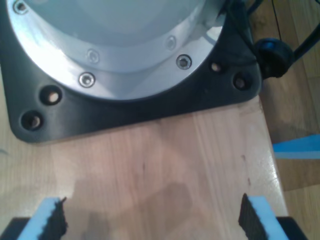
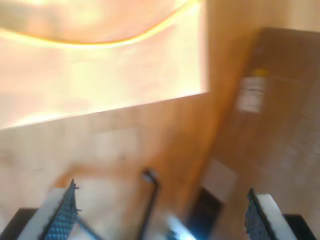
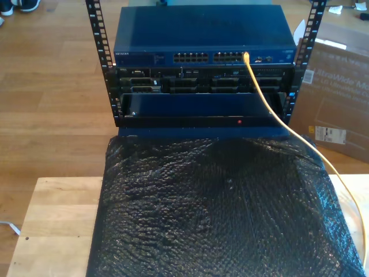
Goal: Grab the cable and plug it in
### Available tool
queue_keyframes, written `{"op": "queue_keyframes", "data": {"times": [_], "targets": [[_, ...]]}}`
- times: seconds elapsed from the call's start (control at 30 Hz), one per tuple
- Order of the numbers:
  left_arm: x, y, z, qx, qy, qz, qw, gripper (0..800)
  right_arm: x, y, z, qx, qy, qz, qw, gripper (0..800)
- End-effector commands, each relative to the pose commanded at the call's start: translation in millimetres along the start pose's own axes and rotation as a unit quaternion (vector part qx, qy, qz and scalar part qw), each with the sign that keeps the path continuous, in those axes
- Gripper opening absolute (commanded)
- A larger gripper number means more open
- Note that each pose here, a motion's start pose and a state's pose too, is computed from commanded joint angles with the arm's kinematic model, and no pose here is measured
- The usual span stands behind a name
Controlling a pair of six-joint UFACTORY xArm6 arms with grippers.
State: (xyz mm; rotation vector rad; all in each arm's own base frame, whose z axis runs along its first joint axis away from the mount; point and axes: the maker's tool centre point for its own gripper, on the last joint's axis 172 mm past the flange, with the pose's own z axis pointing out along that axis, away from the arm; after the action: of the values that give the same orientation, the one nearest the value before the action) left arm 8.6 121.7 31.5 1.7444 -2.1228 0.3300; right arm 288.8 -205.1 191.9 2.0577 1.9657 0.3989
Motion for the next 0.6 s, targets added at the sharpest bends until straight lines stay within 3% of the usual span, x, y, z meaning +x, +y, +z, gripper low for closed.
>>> {"op": "queue_keyframes", "data": {"times": [0.2,0.3,0.47,0.6], "targets": [[0.0,0.0,0.0,0.0,0.0,0.0,1.0,800,-21.6,-41.7,-14.2,0.027,0.018,0.003,0.999,798],[0.0,0.0,0.0,0.0,0.0,0.0,1.0,800,-28.8,-72.0,-21.1,0.068,0.022,-0.011,0.997,798],[0.0,-0.3,0.0,0.001,0.0,0.0,1.0,800,-17.7,-128.5,-25.7,0.17,0.053,-0.064,0.982,798],[0.0,-0.3,0.0,0.001,0.0,0.0,1.0,800,-19.5,-164.6,-32.2,0.208,0.065,-0.062,0.974,798]]}}
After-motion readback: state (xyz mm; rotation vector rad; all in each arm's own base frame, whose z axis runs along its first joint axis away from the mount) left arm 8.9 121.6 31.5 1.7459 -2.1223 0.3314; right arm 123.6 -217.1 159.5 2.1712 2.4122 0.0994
